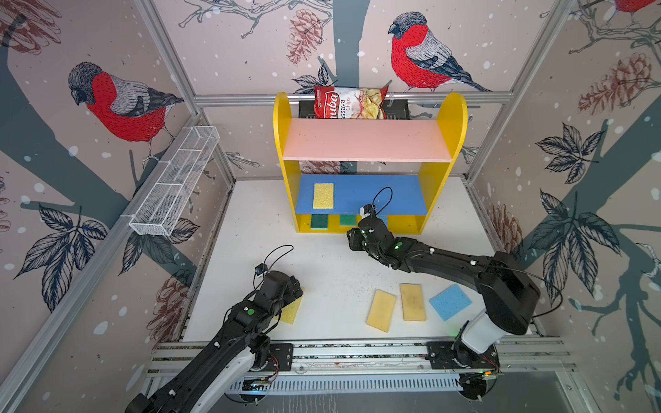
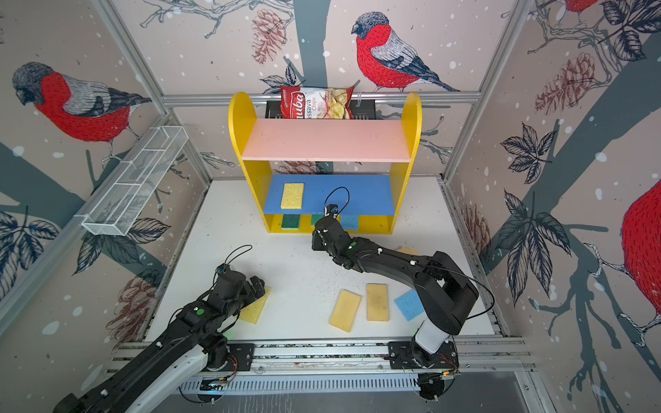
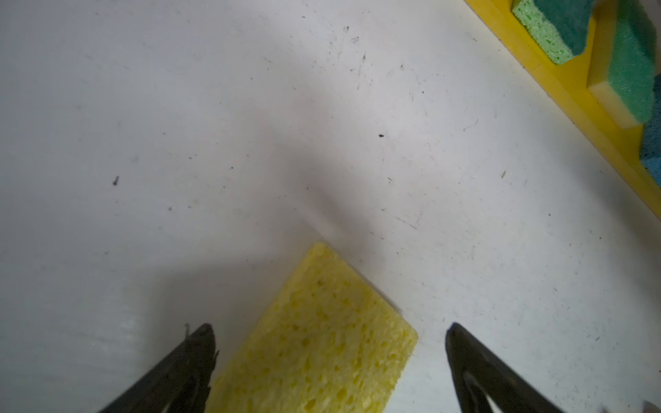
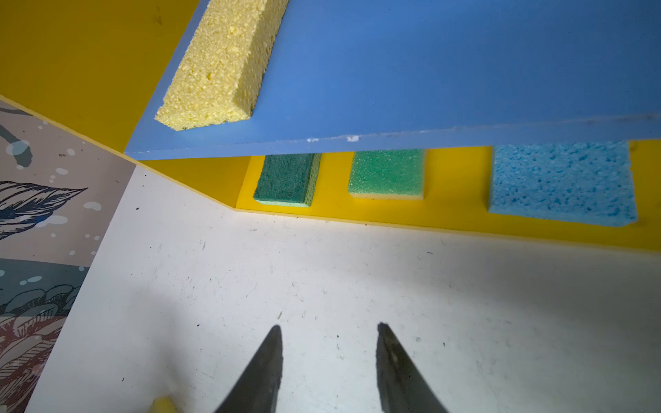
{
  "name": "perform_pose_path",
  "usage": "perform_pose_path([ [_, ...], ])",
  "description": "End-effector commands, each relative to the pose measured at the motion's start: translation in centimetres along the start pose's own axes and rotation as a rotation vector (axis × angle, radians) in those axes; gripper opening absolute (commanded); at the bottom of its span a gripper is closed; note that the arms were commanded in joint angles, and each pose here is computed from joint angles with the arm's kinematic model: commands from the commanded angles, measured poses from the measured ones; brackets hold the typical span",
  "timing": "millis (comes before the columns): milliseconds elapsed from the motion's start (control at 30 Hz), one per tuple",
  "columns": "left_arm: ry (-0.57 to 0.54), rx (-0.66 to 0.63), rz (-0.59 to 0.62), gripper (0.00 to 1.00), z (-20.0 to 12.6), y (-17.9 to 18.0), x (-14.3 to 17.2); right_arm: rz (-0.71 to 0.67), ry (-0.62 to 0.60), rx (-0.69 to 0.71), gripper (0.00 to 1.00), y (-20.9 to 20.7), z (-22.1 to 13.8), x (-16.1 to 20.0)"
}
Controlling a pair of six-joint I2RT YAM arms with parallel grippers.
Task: Arrange cleaning sponges on a shelf
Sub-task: Rotate the cleaning sponge at the bottom-center of the table.
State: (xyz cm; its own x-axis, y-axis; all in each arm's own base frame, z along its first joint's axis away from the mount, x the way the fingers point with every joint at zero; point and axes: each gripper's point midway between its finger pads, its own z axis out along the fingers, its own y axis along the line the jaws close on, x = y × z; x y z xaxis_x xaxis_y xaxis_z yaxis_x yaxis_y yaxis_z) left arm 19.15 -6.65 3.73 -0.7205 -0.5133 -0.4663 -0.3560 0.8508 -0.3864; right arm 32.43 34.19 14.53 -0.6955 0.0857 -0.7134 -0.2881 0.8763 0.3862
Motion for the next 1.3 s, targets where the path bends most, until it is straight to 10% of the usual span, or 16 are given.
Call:
perform_pose_path([
  [0,0.041,0.039,0.008,0.93,0.9,-0.4,1.1,-0.005,0.011,-0.011,0.44,0.1,0.3,0.3],
  [200,0.119,0.184,-0.090,0.79,2.5,-2.6,3.3,0.006,0.018,0.002,0.44,-0.5,0.4,0.5],
  [467,0.031,0.277,-0.040,0.15,2.6,-7.9,-0.5,0.001,0.034,0.004,0.39,-0.6,0.4,1.0],
  [567,0.036,0.289,-0.005,0.06,3.1,-9.8,-1.4,-0.065,0.037,-0.016,0.27,0.6,-0.3,1.7],
  [833,0.002,0.275,0.061,0.04,3.7,-12.1,-3.5,-0.297,0.233,-0.344,0.19,6.9,-3.6,9.2],
  [1267,-0.090,0.122,0.024,0.14,2.6,-6.7,-5.5,-0.503,0.624,-0.505,0.40,10.6,-5.7,24.3],
])
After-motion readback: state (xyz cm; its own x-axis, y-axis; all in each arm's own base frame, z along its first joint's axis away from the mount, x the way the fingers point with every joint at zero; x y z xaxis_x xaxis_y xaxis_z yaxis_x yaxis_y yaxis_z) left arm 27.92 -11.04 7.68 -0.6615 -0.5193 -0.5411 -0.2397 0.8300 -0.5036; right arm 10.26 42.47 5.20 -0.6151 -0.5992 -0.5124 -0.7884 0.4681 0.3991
